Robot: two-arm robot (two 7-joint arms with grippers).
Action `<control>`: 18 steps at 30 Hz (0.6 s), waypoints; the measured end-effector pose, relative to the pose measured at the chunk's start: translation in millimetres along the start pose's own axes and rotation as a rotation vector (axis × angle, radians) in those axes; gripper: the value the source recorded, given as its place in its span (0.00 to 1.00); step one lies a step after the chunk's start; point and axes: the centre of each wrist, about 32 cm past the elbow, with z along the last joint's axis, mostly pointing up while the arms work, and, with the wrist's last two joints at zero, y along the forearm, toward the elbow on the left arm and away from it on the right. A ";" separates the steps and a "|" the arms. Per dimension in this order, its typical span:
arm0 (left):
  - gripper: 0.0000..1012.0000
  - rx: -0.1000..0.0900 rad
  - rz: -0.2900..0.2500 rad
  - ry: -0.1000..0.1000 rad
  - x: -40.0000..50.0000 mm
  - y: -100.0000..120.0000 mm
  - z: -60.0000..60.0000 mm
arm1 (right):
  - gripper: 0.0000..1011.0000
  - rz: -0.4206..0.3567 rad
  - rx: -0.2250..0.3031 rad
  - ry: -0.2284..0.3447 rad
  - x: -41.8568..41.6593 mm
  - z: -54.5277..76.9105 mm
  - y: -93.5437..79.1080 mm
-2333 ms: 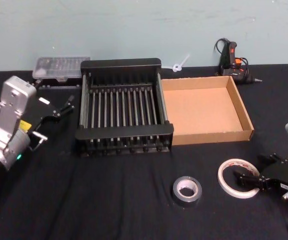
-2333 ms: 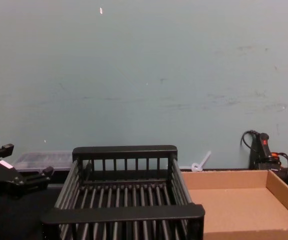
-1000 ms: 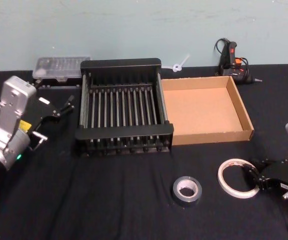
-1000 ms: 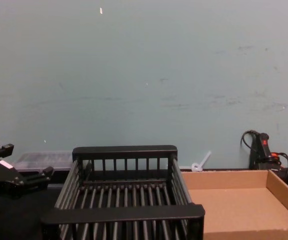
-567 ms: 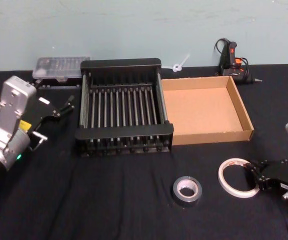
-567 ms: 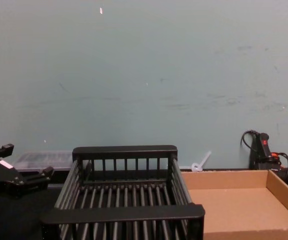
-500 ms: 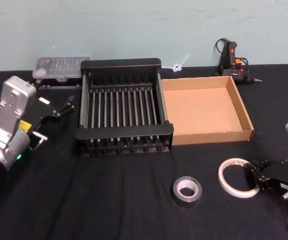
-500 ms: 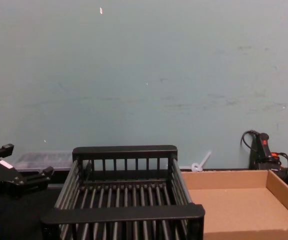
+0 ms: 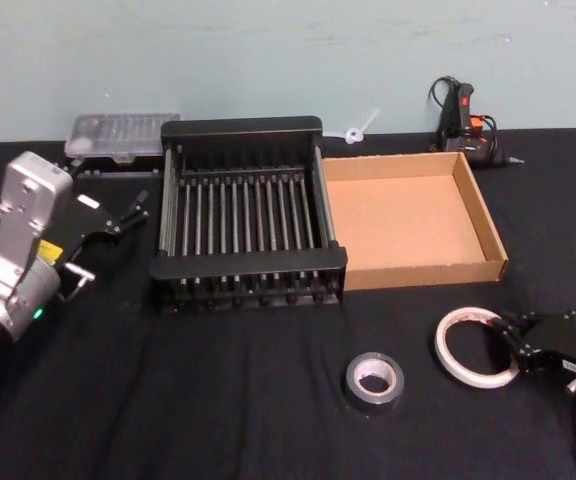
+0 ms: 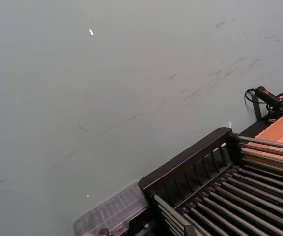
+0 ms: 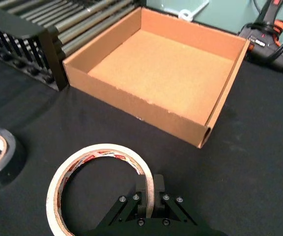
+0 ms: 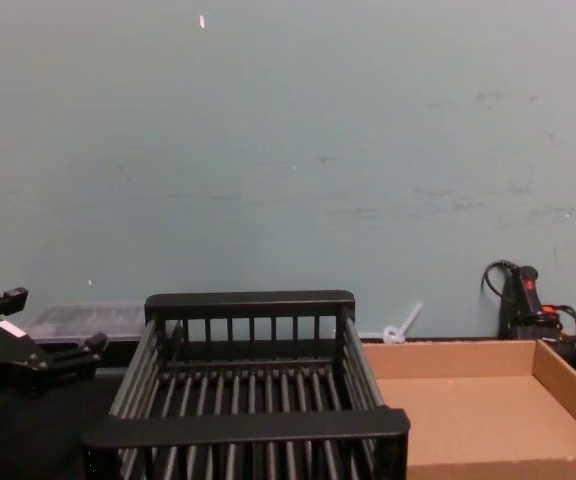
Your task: Pick up the white tape and place it into the black box , Pick up the silver tape and place it into the brown box.
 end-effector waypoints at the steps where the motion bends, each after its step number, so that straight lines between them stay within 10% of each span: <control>1: 0.99 0.000 0.000 0.000 0.0 0.0 0.0 | 0.09 0.001 0.003 0.001 0.1 0.6 -0.3; 18: 0.99 0.000 0.000 0.000 0.0 0.0 0.0 | 0.09 0.009 0.139 0.004 2.1 27.8 6.5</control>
